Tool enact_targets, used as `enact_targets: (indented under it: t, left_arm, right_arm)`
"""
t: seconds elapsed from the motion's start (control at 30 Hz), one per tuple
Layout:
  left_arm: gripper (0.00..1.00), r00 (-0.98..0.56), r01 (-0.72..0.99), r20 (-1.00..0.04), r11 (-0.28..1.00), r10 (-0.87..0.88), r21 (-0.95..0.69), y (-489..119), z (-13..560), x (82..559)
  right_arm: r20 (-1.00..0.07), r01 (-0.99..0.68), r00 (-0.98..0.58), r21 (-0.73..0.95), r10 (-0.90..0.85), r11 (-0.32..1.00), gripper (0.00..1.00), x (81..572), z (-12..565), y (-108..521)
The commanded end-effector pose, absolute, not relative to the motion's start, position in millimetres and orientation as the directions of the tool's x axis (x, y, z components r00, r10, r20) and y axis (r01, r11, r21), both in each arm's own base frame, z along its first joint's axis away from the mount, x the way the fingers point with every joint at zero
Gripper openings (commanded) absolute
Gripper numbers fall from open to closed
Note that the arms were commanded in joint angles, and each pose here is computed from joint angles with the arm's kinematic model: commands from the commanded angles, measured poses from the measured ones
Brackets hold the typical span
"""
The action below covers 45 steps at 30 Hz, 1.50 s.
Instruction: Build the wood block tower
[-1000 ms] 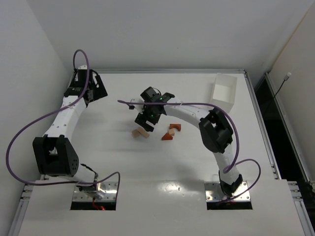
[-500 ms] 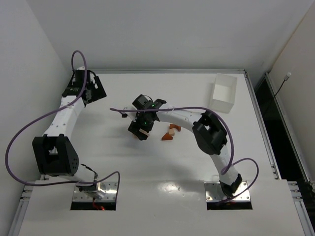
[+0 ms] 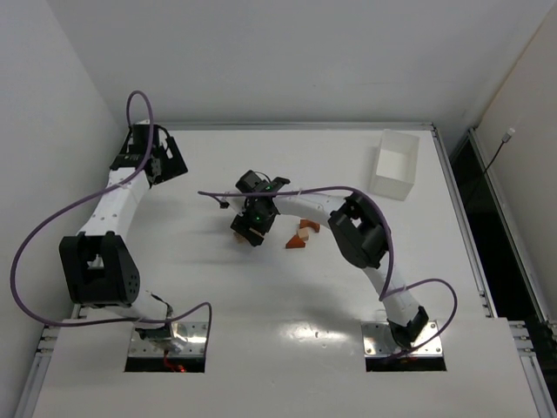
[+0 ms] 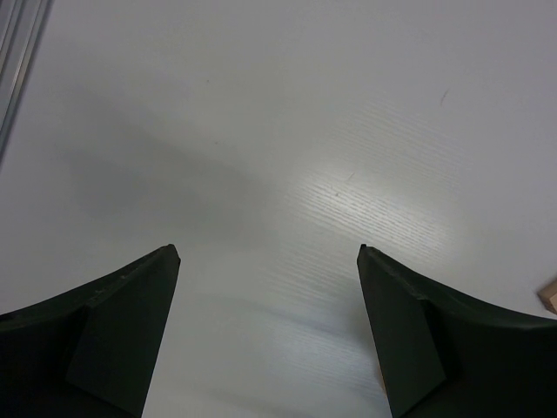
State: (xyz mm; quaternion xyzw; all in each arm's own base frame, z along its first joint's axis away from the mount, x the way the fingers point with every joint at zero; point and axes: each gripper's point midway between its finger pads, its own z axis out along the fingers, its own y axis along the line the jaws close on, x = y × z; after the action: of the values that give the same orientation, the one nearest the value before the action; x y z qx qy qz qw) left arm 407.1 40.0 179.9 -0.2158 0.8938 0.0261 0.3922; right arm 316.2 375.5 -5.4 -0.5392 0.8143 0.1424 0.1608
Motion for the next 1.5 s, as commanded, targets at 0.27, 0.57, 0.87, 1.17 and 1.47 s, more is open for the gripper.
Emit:
enact_targets:
  t: [0.27,0.57,0.87,1.17,1.47]
  left_arm:
    - [0.81,-0.61,-0.403,-0.701,0.906,-0.37,-0.128,44.0,174.3,421.1]
    - [0.81,-0.594,-0.397,-0.71,0.905,-0.378,-0.15,41.5,172.5,421.9]
    - [0.81,-0.596,-0.353,-0.71,0.916,-0.376,-0.189,14.5,169.1,429.0]
    - [0.81,-0.58,-0.355,-0.723,0.915,-0.375,-0.19,16.2,182.2,435.2]
    - [0.81,-0.578,-0.362,-0.725,0.914,-0.375,-0.184,17.8,182.2,435.1]
  right_arm:
    - [-0.445,-0.914,-0.375,0.031,-0.813,0.404,0.19,321.2,-2.5,385.4]
    - [-0.441,-0.845,-0.434,-0.103,-0.786,0.525,0.0,326.0,30.8,347.9]
    - [-0.581,-0.516,-0.624,-0.195,-0.522,0.834,0.0,379.2,110.1,260.2]
    - [-0.533,-0.305,-0.795,-0.063,-0.291,0.95,0.0,421.9,75.3,221.5]
    - [-0.469,-0.278,-0.86,0.105,-0.199,0.955,0.0,423.9,51.0,241.4]
